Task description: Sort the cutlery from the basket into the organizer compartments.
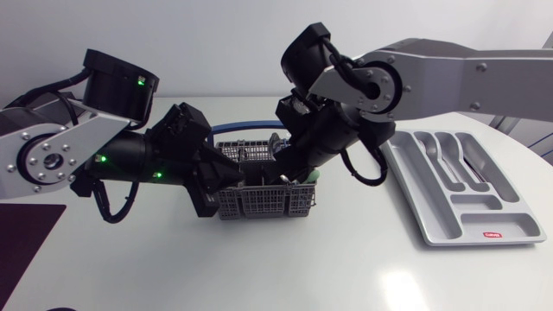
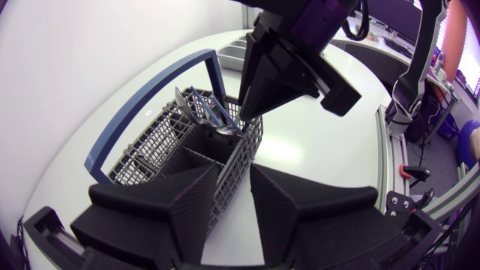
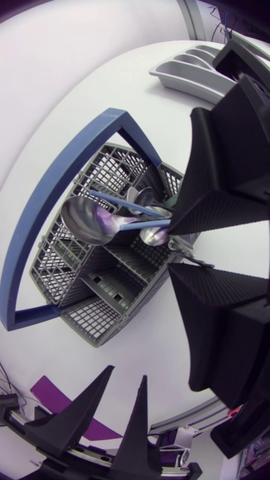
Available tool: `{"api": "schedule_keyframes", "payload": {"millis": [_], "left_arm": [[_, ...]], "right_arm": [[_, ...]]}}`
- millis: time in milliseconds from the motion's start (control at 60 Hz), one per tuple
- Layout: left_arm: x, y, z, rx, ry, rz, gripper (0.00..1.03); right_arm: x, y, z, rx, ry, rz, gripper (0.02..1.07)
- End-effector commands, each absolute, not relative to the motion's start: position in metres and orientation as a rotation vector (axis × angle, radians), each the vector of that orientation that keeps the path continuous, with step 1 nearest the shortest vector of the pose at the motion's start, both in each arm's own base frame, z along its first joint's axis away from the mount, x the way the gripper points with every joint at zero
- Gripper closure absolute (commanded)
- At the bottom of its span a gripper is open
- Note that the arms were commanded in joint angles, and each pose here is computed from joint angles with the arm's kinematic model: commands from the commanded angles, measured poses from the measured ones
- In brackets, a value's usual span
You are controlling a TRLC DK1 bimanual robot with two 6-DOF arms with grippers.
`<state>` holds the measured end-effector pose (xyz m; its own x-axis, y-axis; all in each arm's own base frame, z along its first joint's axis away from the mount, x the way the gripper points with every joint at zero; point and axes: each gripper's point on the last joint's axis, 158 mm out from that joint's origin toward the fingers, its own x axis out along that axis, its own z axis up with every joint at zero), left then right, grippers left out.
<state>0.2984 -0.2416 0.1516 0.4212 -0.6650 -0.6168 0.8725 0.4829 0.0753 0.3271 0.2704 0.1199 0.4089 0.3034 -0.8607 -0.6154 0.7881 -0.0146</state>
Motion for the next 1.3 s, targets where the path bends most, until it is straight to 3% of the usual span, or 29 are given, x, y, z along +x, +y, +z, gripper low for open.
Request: {"api": "schedule_keyframes", "payload": {"millis": [0, 217, 850, 1033, 1067, 1117, 1150, 1283], "left_arm": [[0.298, -0.242, 0.141, 0.437, 0.573, -1.011, 0.71], [0.297, -0.243, 0.137, 0.437, 0.579, -1.012, 0.71], [0.295, -0.255, 0.139, 0.463, 0.559, -1.022, 0.71], [0.294, -0.259, 0.133, 0.467, 0.566, -1.031, 0.69], [0.293, -0.258, 0.131, 0.468, 0.571, -1.032, 0.69], [0.293, -0.258, 0.131, 0.468, 0.571, -1.032, 0.69], [0.293, -0.258, 0.131, 0.469, 0.57, -1.032, 0.69], [0.294, -0.258, 0.131, 0.468, 0.567, -1.031, 0.69]], "right_arm": [[0.326, 0.272, 0.116, -0.36, 1.012, 0.572, 0.86], [0.326, 0.267, 0.12, -0.379, 1.002, 0.558, 0.91], [0.323, 0.252, 0.194, -0.356, 0.865, 0.553, 0.92], [0.32, 0.25, 0.184, -0.369, 0.892, 0.555, 0.91], [0.319, 0.249, 0.181, -0.372, 0.9, 0.553, 0.86], [0.317, 0.247, 0.174, -0.388, 0.921, 0.552, 0.65], [0.316, 0.247, 0.171, -0.397, 0.93, 0.554, 0.58], [0.314, 0.246, 0.167, -0.408, 0.94, 0.557, 0.58]]}}
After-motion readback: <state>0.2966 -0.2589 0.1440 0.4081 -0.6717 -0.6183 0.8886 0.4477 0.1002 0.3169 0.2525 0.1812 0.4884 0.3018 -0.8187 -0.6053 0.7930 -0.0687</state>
